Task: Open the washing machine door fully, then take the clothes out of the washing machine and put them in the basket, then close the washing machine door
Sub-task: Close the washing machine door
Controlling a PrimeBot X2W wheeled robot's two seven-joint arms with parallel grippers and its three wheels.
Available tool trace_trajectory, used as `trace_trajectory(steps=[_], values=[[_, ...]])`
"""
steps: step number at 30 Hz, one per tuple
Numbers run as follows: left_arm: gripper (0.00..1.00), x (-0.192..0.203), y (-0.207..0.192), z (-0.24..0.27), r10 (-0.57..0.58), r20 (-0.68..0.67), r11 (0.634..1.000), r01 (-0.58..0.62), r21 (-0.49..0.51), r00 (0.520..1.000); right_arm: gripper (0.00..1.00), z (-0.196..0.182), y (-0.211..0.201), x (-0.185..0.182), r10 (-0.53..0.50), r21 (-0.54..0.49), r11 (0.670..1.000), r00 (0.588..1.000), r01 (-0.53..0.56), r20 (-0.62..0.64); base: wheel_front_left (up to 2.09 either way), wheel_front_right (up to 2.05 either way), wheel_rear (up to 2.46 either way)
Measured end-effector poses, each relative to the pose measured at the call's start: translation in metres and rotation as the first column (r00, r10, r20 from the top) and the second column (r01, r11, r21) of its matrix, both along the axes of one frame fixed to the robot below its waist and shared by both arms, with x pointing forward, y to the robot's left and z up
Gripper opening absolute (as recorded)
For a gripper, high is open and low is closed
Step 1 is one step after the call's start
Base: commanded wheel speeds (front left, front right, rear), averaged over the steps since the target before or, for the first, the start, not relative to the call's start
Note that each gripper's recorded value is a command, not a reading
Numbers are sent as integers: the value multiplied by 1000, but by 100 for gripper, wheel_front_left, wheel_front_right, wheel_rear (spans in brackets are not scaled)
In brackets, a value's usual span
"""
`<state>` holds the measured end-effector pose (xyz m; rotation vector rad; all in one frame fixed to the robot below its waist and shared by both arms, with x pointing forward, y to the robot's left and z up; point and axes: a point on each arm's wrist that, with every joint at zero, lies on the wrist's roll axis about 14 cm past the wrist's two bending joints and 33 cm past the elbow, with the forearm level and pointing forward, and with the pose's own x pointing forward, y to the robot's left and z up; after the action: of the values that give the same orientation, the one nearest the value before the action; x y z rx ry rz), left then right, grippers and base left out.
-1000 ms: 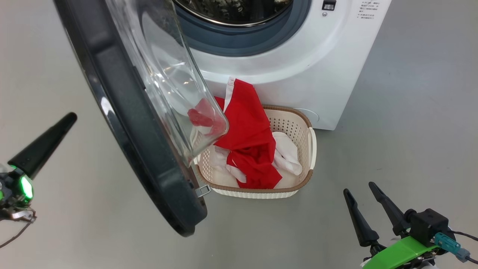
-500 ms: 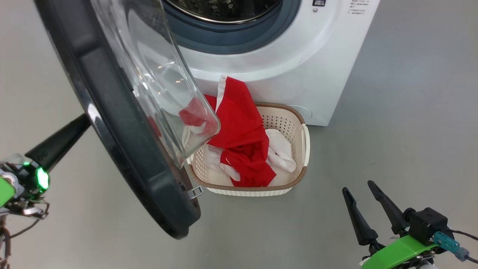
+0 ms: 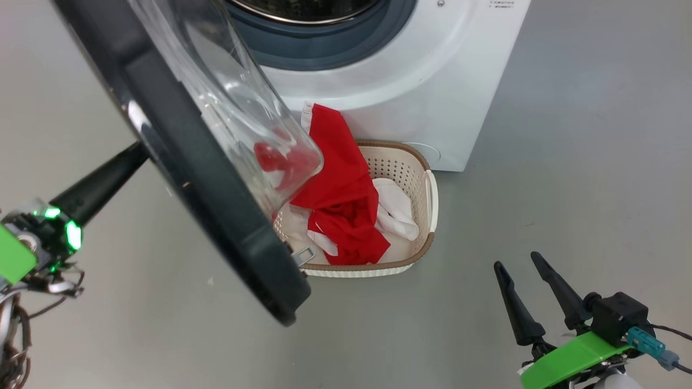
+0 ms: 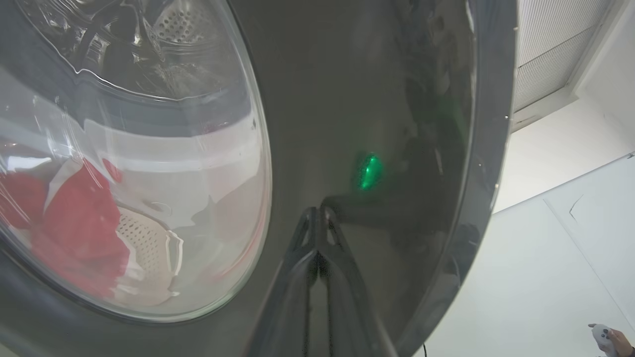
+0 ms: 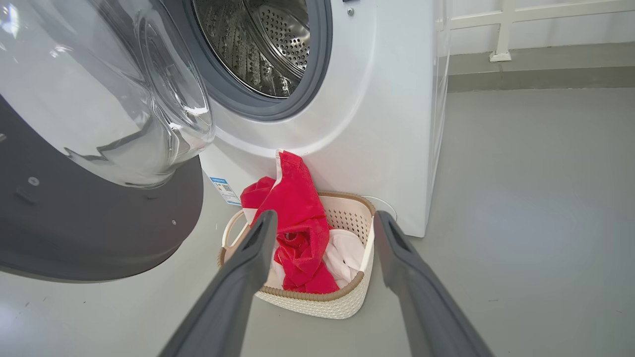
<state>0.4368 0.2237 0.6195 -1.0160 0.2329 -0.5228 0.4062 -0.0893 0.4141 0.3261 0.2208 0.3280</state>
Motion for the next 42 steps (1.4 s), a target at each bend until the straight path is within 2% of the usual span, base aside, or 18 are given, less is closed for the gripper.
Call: trace_trajectory(steps=[7,31,42], values=[[0,20,-21,4,-18,38,999,17,41,999,100,-1,-8,3,-28,1,1000,1000,28,0,0,0,0],[0,108,-89,0,-38,142,996,25,89,989,100,-7,-45,19,-178,16,984,984,178,-11,0,0,0],[0,142,-97,-10,19,171,994,-37,100,985,100,-14,-58,21,-225,15,974,974,226,-29,0,0,0]])
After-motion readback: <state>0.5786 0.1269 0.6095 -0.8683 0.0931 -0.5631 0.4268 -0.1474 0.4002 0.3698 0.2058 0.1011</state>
